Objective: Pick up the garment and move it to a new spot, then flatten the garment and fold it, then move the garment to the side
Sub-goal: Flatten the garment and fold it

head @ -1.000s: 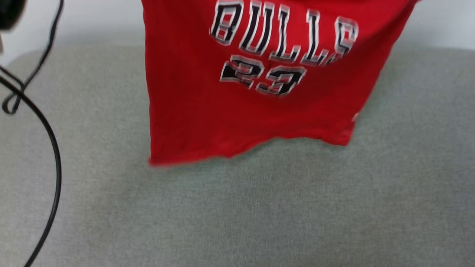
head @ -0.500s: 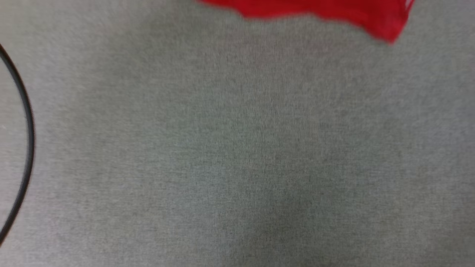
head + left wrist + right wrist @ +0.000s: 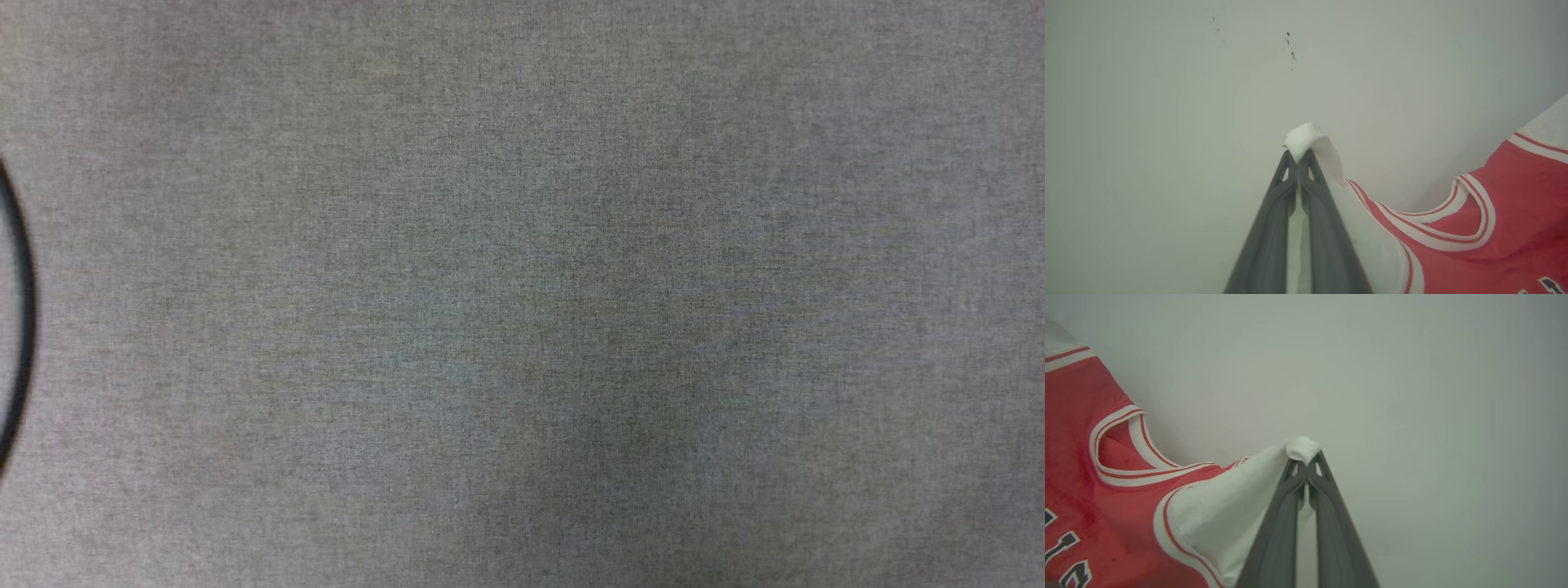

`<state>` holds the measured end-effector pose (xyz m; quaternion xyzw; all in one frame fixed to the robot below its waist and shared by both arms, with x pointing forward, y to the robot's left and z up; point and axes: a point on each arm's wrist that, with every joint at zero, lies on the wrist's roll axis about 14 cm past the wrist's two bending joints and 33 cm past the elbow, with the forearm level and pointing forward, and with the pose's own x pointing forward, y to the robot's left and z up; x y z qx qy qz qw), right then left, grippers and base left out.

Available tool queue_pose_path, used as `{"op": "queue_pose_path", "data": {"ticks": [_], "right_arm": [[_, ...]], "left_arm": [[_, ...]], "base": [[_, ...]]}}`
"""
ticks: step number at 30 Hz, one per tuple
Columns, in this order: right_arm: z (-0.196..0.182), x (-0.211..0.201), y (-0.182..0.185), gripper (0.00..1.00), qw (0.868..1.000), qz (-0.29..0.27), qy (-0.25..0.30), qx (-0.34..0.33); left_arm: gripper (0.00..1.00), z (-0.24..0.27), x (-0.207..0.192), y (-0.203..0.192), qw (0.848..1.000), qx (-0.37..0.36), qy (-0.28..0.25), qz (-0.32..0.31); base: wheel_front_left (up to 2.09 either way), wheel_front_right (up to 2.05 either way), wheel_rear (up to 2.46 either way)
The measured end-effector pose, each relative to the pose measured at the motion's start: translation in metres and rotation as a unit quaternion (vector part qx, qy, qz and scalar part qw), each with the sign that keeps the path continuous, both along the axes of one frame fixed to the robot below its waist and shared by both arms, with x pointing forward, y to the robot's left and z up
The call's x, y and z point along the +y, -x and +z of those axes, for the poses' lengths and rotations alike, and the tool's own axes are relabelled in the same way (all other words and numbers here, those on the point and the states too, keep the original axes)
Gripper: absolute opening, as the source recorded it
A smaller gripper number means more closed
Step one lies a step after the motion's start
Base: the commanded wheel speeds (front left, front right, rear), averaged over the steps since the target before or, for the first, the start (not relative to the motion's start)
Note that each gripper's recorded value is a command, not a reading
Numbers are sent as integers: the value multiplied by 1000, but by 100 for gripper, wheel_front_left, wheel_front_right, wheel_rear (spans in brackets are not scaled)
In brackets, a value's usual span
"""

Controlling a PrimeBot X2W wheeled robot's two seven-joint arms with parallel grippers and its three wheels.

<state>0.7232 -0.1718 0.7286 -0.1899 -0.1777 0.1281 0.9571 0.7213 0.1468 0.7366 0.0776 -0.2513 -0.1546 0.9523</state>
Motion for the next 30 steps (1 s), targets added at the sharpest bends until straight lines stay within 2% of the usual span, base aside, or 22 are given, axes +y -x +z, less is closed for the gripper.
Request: {"op": "queue_pose_path", "data": {"ticks": [6, 13, 24, 30], "right_arm": [[-42, 6, 2, 0, 999, 14, 8, 40], [-86, 16, 35, 0, 995, 47, 35, 83], [-157, 14, 133, 0, 981, 88, 16, 171], [-200, 6, 199, 0, 967, 84, 1, 239]], "left_arm": [[0, -48, 4, 2, 999, 49, 7, -3], [0, -104, 15, 33, 993, 117, 17, -1], [0, -180, 43, 134, 976, 210, 44, 23], [0, -220, 53, 202, 958, 273, 74, 43]], "base": [[0, 0, 0], [0, 0, 0], [0, 0, 0], [0, 0, 0]]}}
